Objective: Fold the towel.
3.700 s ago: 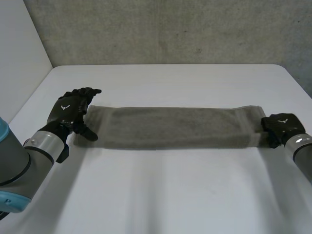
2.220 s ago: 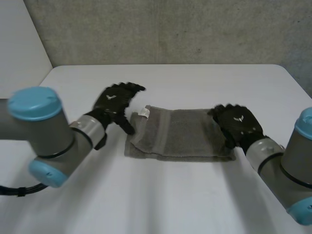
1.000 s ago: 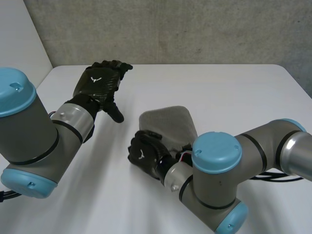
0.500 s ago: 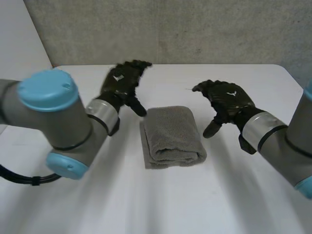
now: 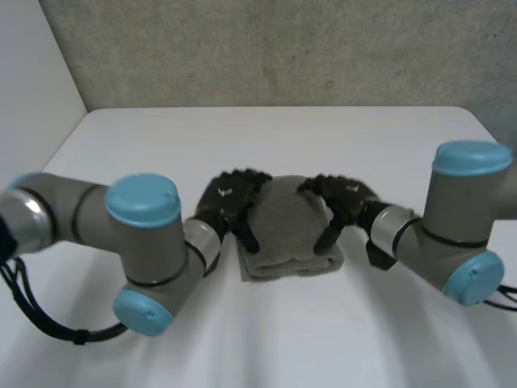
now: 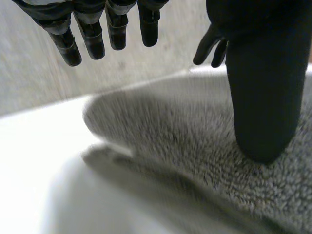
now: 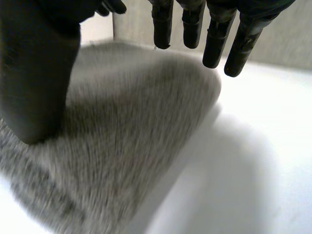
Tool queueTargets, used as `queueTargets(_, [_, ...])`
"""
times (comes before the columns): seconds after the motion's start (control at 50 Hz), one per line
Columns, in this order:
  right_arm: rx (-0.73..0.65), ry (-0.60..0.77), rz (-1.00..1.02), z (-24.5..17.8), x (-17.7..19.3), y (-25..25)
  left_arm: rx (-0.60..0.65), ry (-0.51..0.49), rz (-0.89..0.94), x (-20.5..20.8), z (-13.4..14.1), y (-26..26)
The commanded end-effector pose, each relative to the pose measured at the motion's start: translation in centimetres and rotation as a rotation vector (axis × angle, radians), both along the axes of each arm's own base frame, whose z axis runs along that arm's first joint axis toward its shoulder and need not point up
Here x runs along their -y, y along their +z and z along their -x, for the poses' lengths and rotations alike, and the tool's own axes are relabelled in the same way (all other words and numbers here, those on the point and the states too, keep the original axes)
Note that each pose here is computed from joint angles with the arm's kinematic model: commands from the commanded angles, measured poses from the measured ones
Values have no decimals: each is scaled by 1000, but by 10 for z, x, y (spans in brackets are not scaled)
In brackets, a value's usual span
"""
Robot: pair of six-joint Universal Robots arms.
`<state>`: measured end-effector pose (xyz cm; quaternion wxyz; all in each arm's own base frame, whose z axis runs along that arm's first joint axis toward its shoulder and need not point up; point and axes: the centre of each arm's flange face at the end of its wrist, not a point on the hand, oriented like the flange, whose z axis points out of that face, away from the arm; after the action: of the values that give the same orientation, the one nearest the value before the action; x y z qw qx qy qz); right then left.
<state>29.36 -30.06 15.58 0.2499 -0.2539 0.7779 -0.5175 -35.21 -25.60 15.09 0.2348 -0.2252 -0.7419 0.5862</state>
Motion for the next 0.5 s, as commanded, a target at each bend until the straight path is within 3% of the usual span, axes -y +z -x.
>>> queueTargets(0.02, [43, -65, 212, 9, -10, 89, -85, 6, 118, -11, -11, 84])
queueTargets(0.14, [112, -211, 426, 34, -31, 182, -122, 72, 178, -16, -43, 156])
queueTargets(0.34, [45, -284, 349, 51, -46, 202, -97, 227, 173, -16, -96, 205])
queueTargets(0.5, [15, -337, 368, 58, -42, 204, -93, 284, 183, -13, -106, 211])
